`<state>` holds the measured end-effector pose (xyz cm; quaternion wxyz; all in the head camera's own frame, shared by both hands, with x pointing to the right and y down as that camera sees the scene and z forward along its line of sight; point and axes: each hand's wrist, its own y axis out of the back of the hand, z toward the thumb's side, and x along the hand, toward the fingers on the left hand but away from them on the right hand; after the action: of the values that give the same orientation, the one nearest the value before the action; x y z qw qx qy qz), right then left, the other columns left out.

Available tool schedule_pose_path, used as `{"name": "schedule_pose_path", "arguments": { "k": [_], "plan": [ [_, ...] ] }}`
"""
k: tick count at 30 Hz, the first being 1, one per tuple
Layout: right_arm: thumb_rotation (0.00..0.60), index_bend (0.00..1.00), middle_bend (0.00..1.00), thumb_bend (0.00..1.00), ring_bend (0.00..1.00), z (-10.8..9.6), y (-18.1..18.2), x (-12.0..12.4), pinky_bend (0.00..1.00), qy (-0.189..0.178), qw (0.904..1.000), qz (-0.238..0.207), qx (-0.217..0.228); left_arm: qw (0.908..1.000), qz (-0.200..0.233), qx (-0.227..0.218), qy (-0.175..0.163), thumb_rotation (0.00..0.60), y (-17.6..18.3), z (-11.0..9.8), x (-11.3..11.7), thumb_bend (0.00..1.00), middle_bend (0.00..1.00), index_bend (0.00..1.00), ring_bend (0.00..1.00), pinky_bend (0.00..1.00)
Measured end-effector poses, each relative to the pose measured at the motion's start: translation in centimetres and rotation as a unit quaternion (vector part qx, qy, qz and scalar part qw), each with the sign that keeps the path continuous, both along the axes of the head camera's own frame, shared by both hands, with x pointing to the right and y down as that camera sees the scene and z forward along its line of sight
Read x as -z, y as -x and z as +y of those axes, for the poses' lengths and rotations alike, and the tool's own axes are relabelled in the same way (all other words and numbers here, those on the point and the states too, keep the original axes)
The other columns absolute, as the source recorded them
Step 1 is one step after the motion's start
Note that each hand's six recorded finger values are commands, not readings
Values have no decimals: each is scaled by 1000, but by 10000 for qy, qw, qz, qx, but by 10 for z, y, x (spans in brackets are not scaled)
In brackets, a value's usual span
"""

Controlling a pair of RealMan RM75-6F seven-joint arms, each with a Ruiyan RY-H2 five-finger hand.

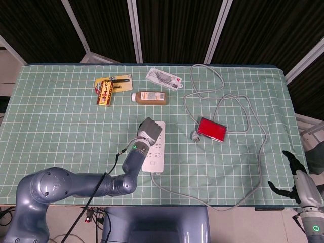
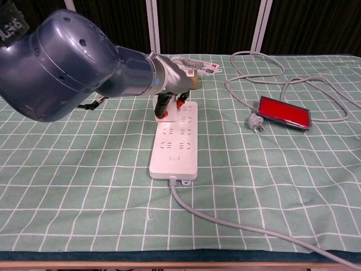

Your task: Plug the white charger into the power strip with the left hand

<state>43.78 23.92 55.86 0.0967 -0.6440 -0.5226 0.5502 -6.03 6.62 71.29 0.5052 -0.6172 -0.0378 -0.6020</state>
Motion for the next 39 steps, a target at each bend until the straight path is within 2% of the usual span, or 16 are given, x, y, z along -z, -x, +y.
{"name": "schedule_pose_path", "arguments": {
  "k": [9, 12, 14, 17, 20, 23, 26, 29, 31, 33, 35, 36, 39],
  "plan": [
    [600, 0, 0, 338, 0, 0, 0, 0, 0, -5, 10000, -9, 10, 10000, 1, -65, -7, 600, -5, 4, -4, 685, 795, 686, 847, 950],
    [600, 0, 0, 338, 0, 0, 0, 0, 0, -5, 10000, -8, 9, 10000, 6, -70, -34, 600, -5, 4, -4, 539, 686, 590, 842, 950],
    [600, 0, 0, 338, 0, 0, 0, 0, 0, -2, 10000, -7, 6, 9999, 2, -73, -79, 600, -5, 2, -3, 362, 558, 469, 835, 950],
    [600, 0, 0, 338, 0, 0, 0, 0, 0, 0, 10000, -5, 10, 9999, -24, -49, -157, 600, -3, -2, -1, 183, 391, 302, 834, 950],
    [600, 0, 0, 338, 0, 0, 0, 0, 0, 2, 10000, 0, 12, 9997, -53, -29, -256, 600, -1, -6, 2, 83, 250, 159, 837, 950],
    [600, 0, 0, 338, 0, 0, 0, 0, 0, -2, 10000, 5, 23, 9995, -66, 9, -296, 600, 2, -8, 4, 47, 181, 90, 837, 948],
    [600, 0, 0, 339, 0, 0, 0, 1, 0, -9, 10000, 12, 29, 9994, -49, 43, -336, 600, 4, -11, 7, 44, 154, 69, 836, 942],
    [600, 0, 0, 338, 0, 0, 0, 1, 0, -12, 10000, 18, 28, 9993, 4, 116, -344, 600, 6, -13, 10, 44, 161, 69, 835, 940],
    [600, 0, 0, 338, 0, 0, 0, 1, 0, -18, 10000, 23, 26, 9992, 65, 203, -347, 600, 8, -16, 13, 64, 211, 105, 835, 939],
    [600, 0, 0, 337, 0, 1, 0, 1, 0, -11, 10000, 21, 21, 9988, 162, 328, -323, 600, 10, -19, 15, 116, 327, 204, 837, 943],
    [600, 0, 0, 338, 0, 1, 0, 1, 0, -8, 10000, 20, 24, 9974, 372, 564, -242, 600, 11, -21, 19, 181, 509, 373, 857, 965],
    [600, 0, 0, 338, 0, 1, 0, 0, 0, -6, 10000, 21, 28, 9961, 502, 696, -188, 600, 11, -21, 21, 197, 566, 426, 867, 974],
    [600, 0, 0, 338, 0, 1, 0, 0, 0, -2, 10000, 29, 41, 9859, 1104, 1261, 29, 600, 9, -23, 27, 225, 764, 603, 923, 998]
  ]
}}
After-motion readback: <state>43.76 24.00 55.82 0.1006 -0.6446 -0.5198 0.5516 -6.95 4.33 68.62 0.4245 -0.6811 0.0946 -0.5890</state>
